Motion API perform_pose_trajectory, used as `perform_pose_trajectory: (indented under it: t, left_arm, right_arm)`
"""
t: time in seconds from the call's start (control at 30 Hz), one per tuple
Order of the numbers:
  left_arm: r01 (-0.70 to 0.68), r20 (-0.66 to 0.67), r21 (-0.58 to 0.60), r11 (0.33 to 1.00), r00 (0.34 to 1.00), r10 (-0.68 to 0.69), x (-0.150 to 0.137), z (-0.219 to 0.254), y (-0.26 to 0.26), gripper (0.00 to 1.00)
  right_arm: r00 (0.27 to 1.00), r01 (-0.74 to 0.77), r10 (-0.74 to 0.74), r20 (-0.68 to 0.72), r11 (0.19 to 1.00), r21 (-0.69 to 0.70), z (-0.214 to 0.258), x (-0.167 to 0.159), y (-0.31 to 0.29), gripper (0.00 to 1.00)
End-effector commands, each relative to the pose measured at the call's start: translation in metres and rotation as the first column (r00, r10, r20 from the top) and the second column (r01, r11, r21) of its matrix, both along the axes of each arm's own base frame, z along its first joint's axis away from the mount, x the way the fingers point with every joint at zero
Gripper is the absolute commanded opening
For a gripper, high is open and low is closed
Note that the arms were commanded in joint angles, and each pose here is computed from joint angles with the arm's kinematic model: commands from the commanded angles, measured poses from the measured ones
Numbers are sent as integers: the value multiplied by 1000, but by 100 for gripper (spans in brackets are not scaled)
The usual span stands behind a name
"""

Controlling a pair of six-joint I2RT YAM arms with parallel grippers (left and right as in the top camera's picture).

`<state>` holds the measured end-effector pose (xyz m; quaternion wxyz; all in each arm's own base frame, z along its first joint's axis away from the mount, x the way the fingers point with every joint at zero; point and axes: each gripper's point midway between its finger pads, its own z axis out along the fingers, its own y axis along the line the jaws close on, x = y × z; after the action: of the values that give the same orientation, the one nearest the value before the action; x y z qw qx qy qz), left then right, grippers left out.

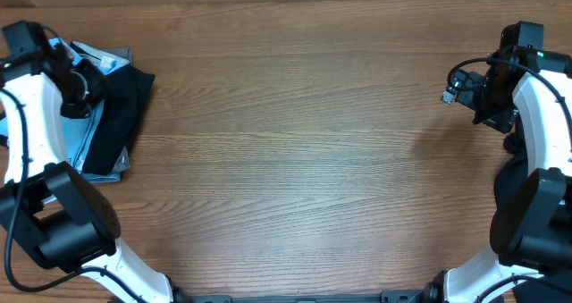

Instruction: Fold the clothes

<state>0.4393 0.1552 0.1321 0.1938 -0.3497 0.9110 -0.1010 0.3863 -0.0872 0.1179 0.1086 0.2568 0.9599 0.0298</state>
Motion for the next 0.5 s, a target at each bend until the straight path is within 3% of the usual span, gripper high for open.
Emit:
perform_pose_trajectory:
  t: [0.0,0.13,0.27,0.47]
  left_arm:
    - [90,1,-27,996,996,-90,9,-7,-26,4]
    - [140,-15,-48,989,990,-140,12,-16,-43,4]
    - [167,109,-59,984,981,-160,20,29,-54,4]
    - [1,245,87,996,969,-22,15,99,-10,4]
  right_arm:
    - [1000,1,-1,20,1000,-13,7,3,-1,100]
    - [1000,1,-1,20,1000,-13,7,3,-1,100]
    - [1000,1,-1,21,1000,-13,7,3,-1,100]
    - [1000,1,-1,20,1000,-13,7,3,-1,100]
